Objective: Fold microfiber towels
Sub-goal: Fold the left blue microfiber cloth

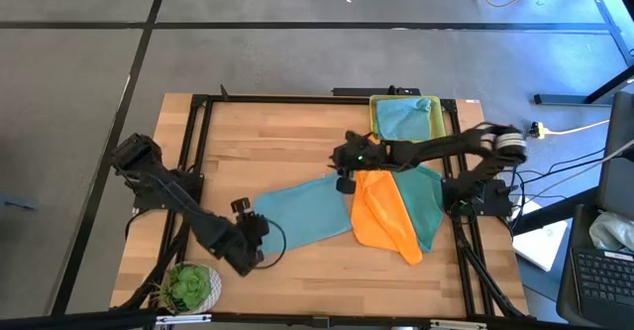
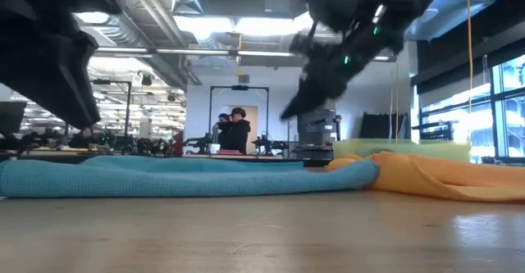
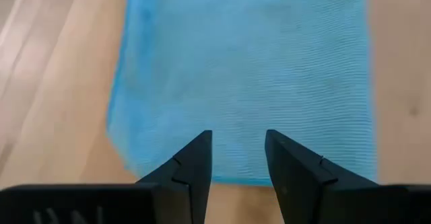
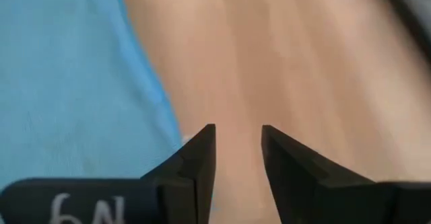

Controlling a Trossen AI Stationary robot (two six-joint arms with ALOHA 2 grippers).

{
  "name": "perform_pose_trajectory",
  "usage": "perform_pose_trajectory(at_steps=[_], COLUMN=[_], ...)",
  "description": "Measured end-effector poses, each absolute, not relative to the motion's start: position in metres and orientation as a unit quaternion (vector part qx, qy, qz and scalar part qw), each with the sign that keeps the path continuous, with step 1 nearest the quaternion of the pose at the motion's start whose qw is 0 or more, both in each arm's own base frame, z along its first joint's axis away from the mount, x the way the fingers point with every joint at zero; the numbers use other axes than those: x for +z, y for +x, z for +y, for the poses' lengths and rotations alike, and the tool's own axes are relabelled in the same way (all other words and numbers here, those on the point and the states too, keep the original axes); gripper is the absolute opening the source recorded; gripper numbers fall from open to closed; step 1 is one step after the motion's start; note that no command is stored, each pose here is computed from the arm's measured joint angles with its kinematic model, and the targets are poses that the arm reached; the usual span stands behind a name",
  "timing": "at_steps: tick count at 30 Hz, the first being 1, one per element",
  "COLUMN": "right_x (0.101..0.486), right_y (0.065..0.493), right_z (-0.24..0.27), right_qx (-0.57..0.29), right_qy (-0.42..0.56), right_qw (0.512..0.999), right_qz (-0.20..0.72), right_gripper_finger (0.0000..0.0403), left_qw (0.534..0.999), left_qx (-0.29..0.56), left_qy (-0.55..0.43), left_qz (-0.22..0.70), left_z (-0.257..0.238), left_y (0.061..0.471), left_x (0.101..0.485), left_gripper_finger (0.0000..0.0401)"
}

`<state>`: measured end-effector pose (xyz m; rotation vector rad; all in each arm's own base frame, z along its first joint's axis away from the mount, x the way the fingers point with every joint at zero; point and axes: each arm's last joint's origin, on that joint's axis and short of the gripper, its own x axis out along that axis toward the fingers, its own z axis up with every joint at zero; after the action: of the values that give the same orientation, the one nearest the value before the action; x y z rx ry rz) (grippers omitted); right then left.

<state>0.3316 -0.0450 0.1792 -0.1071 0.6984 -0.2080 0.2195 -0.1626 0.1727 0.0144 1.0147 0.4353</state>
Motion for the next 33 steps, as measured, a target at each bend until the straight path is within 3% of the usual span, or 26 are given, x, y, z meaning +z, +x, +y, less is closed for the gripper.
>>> perform_pose_trajectory(at_steps=[2, 6, 13, 22, 27, 33], right_x=[0.197, 0.215, 0.194, 0.145, 0.110, 0.098], right_y=[0.327, 0.328, 0.336, 0.330, 0.338, 0.352], right_z=[-0.042, -0.017, 0.061, 0.106, 0.089, 0.055], right_qx=[-0.098, 0.014, 0.134, 0.025, -0.025, -0.039], right_qy=[-0.045, 0.043, 0.080, 0.016, 0.005, 0.009], right_qw=[0.943, 0.965, 0.949, 0.936, 0.921, 0.923], right_qz=[0.314, 0.260, 0.275, 0.352, 0.388, 0.383], right_gripper_finger=[0.0122, 0.0122, 0.0122, 0.0122, 0.0122, 0.0122], left_qw=[0.865, 0.890, 0.904, 0.895, 0.891, 0.885], left_qx=[0.194, 0.174, 0.170, 0.159, 0.141, 0.153], left_qy=[0.014, 0.032, -0.004, -0.069, -0.098, -0.139], left_qz=[0.463, 0.420, 0.392, 0.410, 0.420, 0.417], left_z=[-0.170, -0.178, -0.170, -0.184, -0.195, -0.201], left_y=[0.215, 0.206, 0.207, 0.211, 0.211, 0.207], left_x=[0.169, 0.154, 0.119, 0.107, 0.112, 0.113], left_gripper_finger=[0.0131, 0.0131, 0.0131, 0.0131, 0.0131, 0.0131])
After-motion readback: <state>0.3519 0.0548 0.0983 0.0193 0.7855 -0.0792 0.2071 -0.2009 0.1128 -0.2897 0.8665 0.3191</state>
